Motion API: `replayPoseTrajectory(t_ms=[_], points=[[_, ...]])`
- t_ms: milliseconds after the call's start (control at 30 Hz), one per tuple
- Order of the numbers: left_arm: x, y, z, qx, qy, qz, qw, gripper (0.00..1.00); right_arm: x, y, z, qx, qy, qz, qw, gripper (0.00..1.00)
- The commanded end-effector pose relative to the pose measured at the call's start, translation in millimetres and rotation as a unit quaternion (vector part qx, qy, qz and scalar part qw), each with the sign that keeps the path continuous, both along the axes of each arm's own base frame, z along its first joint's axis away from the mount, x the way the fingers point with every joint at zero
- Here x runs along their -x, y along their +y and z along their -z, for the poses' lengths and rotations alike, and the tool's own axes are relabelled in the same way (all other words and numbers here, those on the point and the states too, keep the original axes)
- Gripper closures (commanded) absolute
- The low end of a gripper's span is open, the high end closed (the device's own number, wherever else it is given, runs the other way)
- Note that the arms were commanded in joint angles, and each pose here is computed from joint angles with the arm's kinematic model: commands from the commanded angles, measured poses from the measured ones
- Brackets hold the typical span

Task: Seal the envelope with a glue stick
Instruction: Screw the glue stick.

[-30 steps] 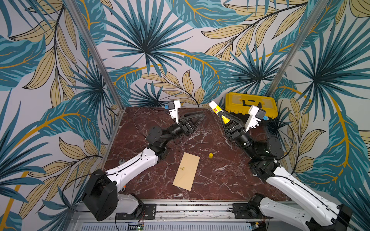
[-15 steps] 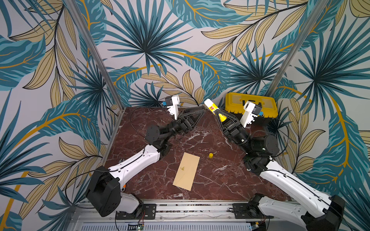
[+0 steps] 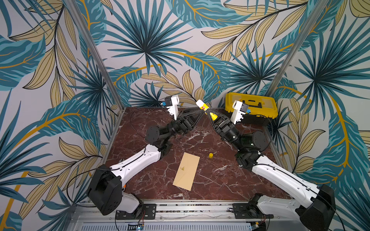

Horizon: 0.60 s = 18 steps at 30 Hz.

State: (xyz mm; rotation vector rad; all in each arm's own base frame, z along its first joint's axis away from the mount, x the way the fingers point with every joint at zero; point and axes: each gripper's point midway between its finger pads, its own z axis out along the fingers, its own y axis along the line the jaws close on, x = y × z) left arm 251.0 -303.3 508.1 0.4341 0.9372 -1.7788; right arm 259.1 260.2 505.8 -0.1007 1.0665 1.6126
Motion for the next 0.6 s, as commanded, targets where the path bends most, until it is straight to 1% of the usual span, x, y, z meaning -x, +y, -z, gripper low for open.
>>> replayPoseTrajectory(t_ms=[0, 67, 167, 267, 467, 533, 567], points=[[12.8, 8.6, -19.1, 0.021, -0.035, -0.001, 0.999, 0.61, 8.6, -1.2, -10.3, -0.022, -0.013, -0.019, 0.999, 1.00], [12.1, 9.3, -18.9, 0.024, -0.033, -0.003, 0.999, 0.60, 9.5, 1.2, -9.0, -0.020, -0.012, -0.024, 0.999, 1.00], [11.1, 10.7, -19.0, 0.026, -0.031, -0.010, 0.999, 0.57, 11.2, 4.4, -7.1, -0.018, -0.010, -0.035, 0.999, 1.00], [9.1, 11.8, -17.8, 0.025, -0.028, -0.018, 0.999, 0.57, 14.6, 6.3, -7.4, -0.019, -0.012, -0.043, 0.999, 1.00], [11.7, 13.6, -19.1, 0.027, -0.034, -0.019, 0.999, 0.70, 14.4, 7.5, -4.9, -0.018, -0.008, -0.044, 0.999, 1.00], [11.9, 14.8, -19.3, 0.029, -0.033, -0.021, 0.999, 0.71, 14.5, 7.8, -3.7, -0.017, -0.008, -0.045, 0.999, 1.00], [11.7, 15.2, -19.1, 0.029, -0.033, -0.022, 0.999, 0.68, 14.4, 8.0, -3.2, -0.017, -0.007, -0.046, 0.999, 1.00]])
